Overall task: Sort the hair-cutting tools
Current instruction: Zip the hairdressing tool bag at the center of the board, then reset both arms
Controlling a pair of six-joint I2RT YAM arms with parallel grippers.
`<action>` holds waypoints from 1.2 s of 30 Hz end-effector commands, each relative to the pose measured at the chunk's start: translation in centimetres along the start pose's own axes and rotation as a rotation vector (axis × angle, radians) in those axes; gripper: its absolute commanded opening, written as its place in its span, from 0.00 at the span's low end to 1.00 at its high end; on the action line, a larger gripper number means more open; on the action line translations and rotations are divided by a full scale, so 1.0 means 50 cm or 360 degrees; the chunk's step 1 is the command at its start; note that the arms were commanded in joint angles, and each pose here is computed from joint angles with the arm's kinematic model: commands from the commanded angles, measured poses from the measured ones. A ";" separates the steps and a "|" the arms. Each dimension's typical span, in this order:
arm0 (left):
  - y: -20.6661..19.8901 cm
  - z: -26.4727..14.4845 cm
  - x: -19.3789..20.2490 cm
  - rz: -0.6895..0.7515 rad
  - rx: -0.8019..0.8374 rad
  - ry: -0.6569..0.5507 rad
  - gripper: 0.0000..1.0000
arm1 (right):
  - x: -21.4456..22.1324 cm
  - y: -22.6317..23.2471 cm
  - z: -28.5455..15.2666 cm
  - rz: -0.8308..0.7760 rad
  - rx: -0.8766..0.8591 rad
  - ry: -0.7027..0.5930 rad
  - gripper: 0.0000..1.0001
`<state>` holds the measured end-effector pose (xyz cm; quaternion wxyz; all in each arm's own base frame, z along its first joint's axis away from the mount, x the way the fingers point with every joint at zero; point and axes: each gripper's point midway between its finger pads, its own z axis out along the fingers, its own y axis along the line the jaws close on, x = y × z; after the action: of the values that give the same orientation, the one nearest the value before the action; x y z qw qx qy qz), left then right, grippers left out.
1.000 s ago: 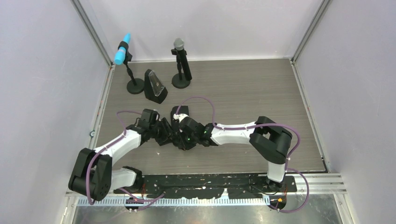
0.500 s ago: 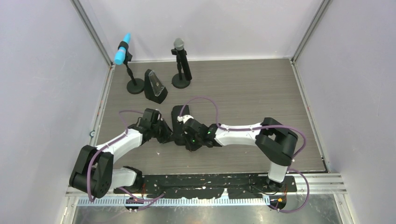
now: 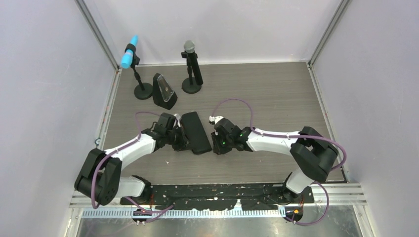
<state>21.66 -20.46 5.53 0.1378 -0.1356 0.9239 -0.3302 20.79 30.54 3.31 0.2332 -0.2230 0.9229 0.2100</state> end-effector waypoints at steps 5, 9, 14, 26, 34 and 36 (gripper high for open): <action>-0.022 0.027 0.052 0.0245 -0.0072 0.0161 0.00 | -0.057 -0.088 -0.134 0.0046 0.0304 -0.0333 0.55; -0.071 0.043 0.096 0.0404 -0.0042 0.0231 0.06 | -0.084 -0.149 -0.234 0.0103 0.0548 -0.0577 0.70; -0.107 0.024 0.106 0.0609 -0.0118 0.0137 0.36 | -0.095 -0.221 -0.370 0.0201 0.0824 -0.0892 0.84; -0.036 -0.310 -0.114 0.0747 -0.0673 -0.0913 0.83 | -0.045 -0.324 -0.668 0.0541 0.1058 -0.1595 0.99; 0.005 -0.518 -0.159 0.0675 -0.0583 -0.1642 1.00 | 0.020 -0.390 -0.764 0.0683 0.1260 -0.1878 1.00; 0.013 -0.542 -0.157 0.0704 -0.0557 -0.1719 1.00 | 0.031 -0.398 -0.773 0.0716 0.1268 -0.1916 1.00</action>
<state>19.74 -5.45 26.26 0.5846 -0.1024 0.7990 -0.0962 17.35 -2.57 27.86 0.7021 0.1883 0.6859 0.0338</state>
